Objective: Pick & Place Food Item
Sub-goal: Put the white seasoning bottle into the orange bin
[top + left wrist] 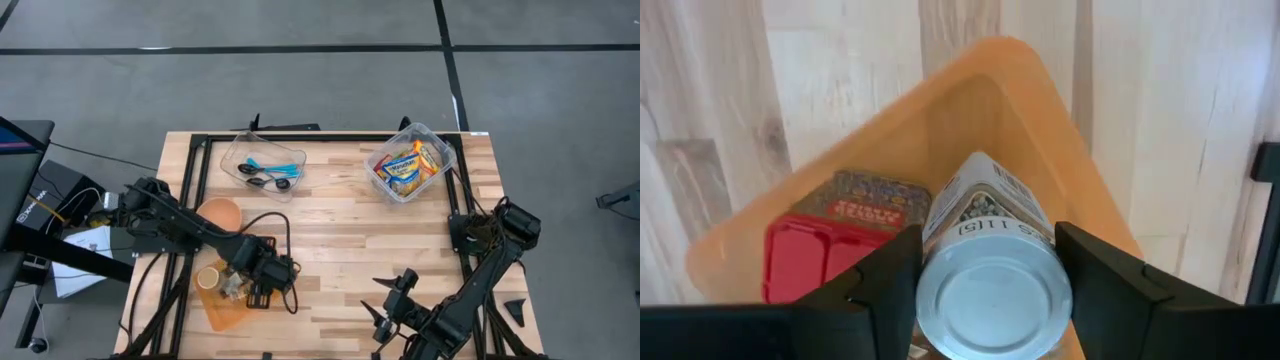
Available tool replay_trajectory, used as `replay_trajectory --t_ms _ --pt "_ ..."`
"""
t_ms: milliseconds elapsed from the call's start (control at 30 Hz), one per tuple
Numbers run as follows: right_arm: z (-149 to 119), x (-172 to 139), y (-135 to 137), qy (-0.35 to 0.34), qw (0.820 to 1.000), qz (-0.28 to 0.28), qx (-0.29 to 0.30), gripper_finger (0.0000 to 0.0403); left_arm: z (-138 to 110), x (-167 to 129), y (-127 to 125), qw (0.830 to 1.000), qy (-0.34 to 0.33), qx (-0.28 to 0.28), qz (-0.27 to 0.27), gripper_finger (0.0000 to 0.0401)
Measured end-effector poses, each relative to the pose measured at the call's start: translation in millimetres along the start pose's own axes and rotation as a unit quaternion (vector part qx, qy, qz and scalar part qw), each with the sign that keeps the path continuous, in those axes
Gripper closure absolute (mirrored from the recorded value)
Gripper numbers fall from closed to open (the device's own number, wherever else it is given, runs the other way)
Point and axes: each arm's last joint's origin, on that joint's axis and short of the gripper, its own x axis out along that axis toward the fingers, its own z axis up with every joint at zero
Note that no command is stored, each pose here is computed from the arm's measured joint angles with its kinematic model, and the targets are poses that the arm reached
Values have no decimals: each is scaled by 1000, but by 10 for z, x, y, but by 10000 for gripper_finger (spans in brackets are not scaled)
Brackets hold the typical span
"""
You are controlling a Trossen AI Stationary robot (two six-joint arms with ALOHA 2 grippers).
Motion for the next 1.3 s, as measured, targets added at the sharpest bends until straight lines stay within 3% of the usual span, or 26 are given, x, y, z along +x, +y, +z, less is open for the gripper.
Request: replay_trajectory --t_ms 600,900,1300 --pt "-1 1 1 0 1000 0 1 106 75 15 133 999 -13 38 5 205" --pt "-167 88 37 7 1000 -22 -15 106 66 37 136 999 -11 37 5 205" --pt "-197 59 40 -2 1000 -23 -6 106 31 185 142 999 -17 38 10 205"
